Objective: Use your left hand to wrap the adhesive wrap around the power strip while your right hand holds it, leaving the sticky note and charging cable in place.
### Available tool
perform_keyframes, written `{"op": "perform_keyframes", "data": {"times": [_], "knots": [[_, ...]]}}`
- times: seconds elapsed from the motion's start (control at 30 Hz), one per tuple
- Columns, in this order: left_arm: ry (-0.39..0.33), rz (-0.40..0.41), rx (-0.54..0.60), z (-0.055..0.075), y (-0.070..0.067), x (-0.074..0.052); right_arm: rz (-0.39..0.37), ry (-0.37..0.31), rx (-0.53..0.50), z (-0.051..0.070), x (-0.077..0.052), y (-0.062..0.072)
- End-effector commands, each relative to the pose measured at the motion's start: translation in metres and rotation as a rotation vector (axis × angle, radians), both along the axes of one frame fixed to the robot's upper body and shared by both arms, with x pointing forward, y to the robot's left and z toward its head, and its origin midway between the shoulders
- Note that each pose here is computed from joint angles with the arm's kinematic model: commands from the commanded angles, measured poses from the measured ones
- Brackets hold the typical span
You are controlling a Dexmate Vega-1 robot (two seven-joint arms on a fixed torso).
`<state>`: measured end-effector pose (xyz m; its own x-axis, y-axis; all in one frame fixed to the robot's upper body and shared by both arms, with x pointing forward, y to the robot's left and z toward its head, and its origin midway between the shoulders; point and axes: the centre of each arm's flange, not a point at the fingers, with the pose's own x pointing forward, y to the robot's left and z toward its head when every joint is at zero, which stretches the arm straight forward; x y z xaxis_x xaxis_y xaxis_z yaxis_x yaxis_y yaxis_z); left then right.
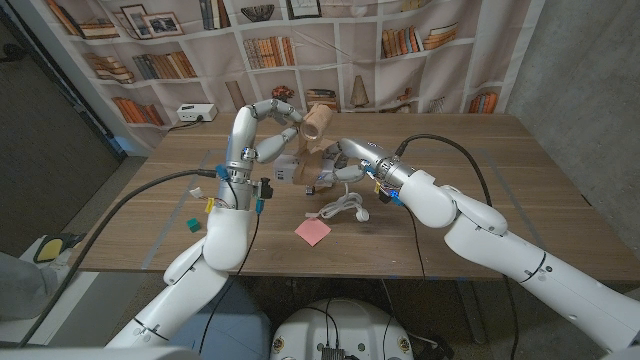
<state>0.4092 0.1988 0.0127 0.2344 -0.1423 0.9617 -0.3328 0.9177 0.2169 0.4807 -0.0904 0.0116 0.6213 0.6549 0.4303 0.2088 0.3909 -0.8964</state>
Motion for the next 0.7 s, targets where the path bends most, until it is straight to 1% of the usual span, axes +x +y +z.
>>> {"op": "perform_keyframes", "data": {"times": [0.03,0.3,0.43,0.57,0.7], "knots": [[-0.031,-0.017,0.037,-0.005,-0.005,-0.007,-0.001,0.022,0.021,0.005,0.008,-0.005],[-0.033,-0.01,0.05,-0.01,-0.004,-0.009,0.011,0.037,0.022,0.01,0.016,-0.004],[-0.012,-0.019,0.041,-0.014,-0.002,-0.009,0.013,0.041,0.022,0.01,0.018,-0.004],[-0.001,-0.032,0.045,-0.015,-0.003,-0.011,0.008,0.049,0.025,0.01,0.02,-0.007],[0.005,-0.044,0.041,-0.017,-0.007,-0.013,0.003,0.057,0.037,0.012,0.023,-0.012]]}}
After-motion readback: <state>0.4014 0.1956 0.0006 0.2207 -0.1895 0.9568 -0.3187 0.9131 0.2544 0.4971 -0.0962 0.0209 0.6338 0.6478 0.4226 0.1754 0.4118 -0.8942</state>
